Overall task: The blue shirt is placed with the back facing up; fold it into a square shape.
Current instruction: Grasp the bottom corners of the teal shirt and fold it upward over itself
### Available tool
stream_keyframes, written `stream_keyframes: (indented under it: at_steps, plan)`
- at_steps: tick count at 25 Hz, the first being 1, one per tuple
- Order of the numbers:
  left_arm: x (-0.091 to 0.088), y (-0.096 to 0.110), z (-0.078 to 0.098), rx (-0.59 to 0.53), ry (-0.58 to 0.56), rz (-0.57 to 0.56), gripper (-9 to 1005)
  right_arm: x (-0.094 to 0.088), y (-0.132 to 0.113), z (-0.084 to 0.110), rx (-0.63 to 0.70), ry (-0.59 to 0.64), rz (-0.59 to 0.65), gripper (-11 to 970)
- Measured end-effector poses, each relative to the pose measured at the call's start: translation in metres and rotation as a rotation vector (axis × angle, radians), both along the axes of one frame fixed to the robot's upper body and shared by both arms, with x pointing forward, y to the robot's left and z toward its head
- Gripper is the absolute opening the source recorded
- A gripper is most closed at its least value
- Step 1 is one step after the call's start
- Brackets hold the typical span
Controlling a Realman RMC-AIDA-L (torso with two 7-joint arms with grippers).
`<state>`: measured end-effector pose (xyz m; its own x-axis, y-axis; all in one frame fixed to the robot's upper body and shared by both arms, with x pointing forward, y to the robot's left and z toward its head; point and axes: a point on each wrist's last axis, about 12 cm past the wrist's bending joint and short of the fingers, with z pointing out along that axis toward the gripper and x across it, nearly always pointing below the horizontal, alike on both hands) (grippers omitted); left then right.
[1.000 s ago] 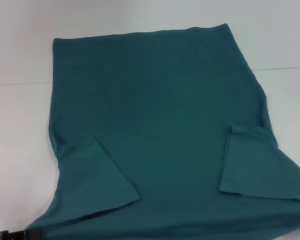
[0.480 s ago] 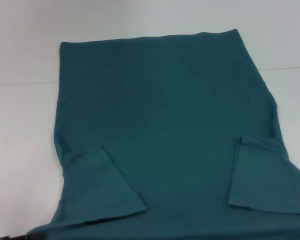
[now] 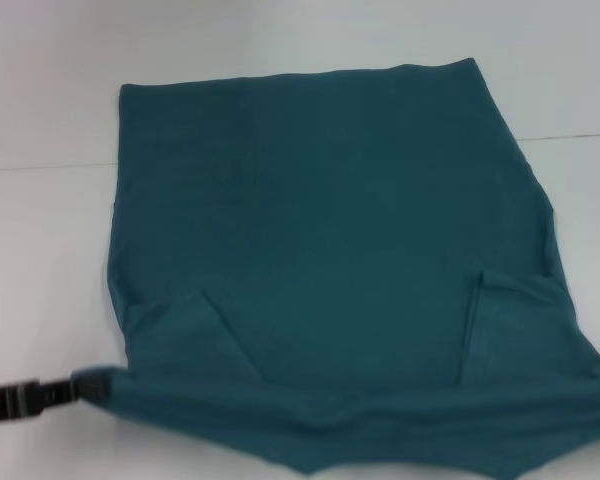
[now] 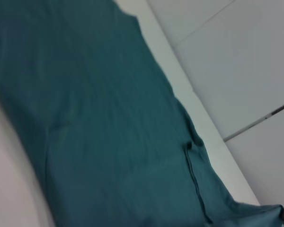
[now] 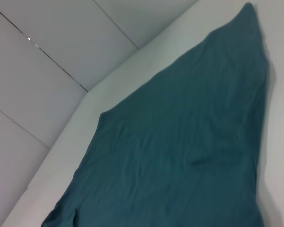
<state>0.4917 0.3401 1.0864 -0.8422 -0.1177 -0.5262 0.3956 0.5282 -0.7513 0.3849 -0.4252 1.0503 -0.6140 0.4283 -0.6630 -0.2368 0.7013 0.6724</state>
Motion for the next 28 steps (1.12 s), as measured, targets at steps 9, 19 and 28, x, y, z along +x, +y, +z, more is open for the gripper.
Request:
stream_keyframes:
  at_steps: [9, 19, 28]
  plan:
    - [0.069, -0.018, 0.025, 0.059, -0.128, 0.036, 27, 0.064, -0.007, 0.025, -0.061, -0.067, 0.004, 42]
    - [0.137, -0.043, 0.045, 0.112, -0.343, 0.230, 27, 0.148, 0.011, 0.042, -0.141, -0.177, -0.084, 42]
    - [0.168, -0.077, 0.035, 0.194, -0.472, 0.377, 27, 0.214, 0.047, 0.036, -0.281, -0.211, -0.187, 42]
